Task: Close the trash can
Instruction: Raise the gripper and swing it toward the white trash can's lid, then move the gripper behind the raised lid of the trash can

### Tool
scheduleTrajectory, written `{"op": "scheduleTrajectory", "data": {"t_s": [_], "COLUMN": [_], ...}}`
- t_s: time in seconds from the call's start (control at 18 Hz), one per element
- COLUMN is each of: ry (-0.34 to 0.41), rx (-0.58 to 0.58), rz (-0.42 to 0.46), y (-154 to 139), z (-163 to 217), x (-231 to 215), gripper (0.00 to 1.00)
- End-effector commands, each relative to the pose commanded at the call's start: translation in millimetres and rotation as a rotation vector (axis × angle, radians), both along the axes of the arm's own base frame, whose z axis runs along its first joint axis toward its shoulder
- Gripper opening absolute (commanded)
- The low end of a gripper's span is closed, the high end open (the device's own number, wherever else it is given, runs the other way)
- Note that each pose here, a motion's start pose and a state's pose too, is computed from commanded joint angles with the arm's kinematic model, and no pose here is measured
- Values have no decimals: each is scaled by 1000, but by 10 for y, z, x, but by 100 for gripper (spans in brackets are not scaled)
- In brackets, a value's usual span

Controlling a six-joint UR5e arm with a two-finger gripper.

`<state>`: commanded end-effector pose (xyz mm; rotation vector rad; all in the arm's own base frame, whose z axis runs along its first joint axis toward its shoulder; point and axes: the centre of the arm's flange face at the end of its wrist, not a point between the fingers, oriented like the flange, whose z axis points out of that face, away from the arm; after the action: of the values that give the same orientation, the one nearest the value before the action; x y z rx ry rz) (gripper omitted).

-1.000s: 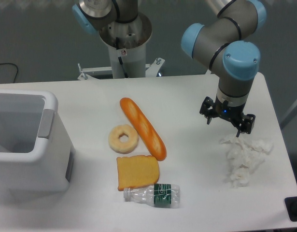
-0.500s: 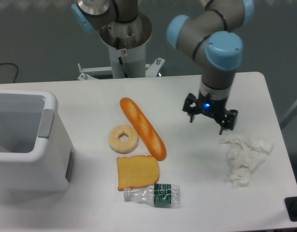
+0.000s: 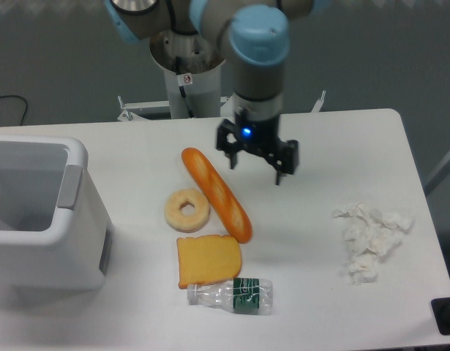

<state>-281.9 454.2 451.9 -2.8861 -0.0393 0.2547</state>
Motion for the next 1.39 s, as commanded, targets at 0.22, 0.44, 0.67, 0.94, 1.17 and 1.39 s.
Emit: {"op": "scheduleTrajectory", "data": {"t_s": [0.22, 0.44, 0.67, 0.94, 1.17, 1.39], "ry": [3, -21, -98, -207, -242, -269], "rx": [111, 216, 288, 324, 355, 343], "rz": [25, -35, -69, -140, -155, -176], "y": [35, 34, 45, 196, 339, 589], "z": [456, 841, 1015, 1032, 1036, 1024], "x": [625, 1393, 1917, 2422, 2700, 2904], "gripper": [100, 100, 100, 100, 100, 100]}}
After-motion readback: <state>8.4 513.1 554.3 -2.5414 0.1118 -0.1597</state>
